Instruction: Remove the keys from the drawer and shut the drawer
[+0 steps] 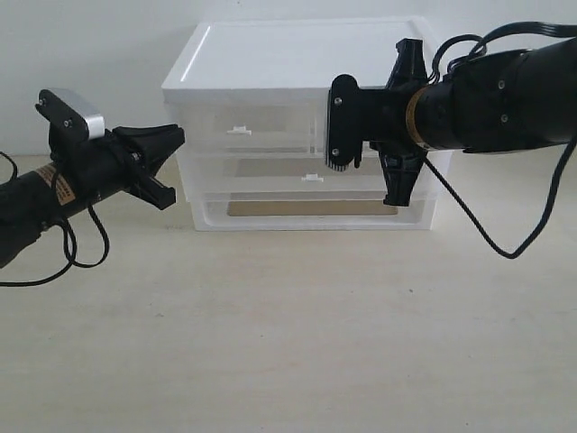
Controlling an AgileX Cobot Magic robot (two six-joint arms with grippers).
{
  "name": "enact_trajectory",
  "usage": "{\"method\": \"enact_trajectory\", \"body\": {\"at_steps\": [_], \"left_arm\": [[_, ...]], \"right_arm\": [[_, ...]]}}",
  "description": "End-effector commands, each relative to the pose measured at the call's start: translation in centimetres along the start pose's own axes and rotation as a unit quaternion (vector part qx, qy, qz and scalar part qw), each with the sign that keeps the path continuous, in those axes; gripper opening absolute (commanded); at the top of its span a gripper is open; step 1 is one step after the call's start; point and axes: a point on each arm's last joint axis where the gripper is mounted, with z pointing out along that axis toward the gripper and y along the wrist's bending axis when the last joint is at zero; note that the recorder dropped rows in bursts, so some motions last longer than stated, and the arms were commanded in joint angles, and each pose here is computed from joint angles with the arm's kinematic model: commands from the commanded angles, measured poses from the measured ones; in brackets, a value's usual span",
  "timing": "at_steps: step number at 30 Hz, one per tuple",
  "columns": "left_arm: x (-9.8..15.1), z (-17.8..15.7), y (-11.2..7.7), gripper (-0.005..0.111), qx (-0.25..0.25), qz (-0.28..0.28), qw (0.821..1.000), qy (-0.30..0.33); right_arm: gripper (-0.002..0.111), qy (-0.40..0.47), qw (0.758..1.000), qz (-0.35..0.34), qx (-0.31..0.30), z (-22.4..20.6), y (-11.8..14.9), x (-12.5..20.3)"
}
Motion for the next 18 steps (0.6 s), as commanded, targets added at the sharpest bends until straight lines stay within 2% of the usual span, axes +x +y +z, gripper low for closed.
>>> {"method": "enact_trajectory", "body": {"at_steps": [1, 2, 3, 5, 8, 12, 14, 18], "left_arm": [[-0.4, 0.1, 0.3, 0.004, 0.0, -0.004, 1.0, -0.015], [-0.8, 0.2, -0.5, 0.004, 0.043, 0.018, 0.998, -0.037], [-0.9, 0.3, -0.9, 0.004, 0.065, 0.029, 0.997, -0.037], [-1.3, 1.2, -1.5, 0.004, 0.076, 0.031, 0.996, -0.035], [-2.0, 4.3, -2.8, 0.004, 0.079, 0.062, 0.995, 0.021], [-1.8, 6.7, -1.7, 0.004, -0.011, 0.043, 0.996, 0.077], [-1.1, 7.1, -1.2, 0.004, -0.029, 0.03, 0.996, 0.084], [-0.1, 7.6, -1.2, 0.004, -0.027, 0.027, 0.996, 0.086]], "right_arm": [[0.0, 0.037, 0.999, 0.035, -0.007, -0.1, 0.5, 1.0], [0.0, 0.032, 0.999, 0.025, -0.006, -0.1, 0.5, 0.9], [0.0, 0.03, 0.999, 0.018, -0.005, -0.1, 0.4, 0.8], [0.0, 0.032, 0.999, 0.009, 0.002, -0.2, 0.1, 0.8], [0.0, 0.038, 0.999, 0.013, 0.016, -0.2, -0.7, 0.7], [0.0, 0.022, 0.999, 0.038, 0.008, -0.2, -0.6, 0.4], [0.0, 0.008, 0.999, 0.043, 0.006, -0.2, -0.5, 0.2], [0.0, -0.046, 0.998, 0.042, -0.004, -0.3, -0.4, -0.8]]}}
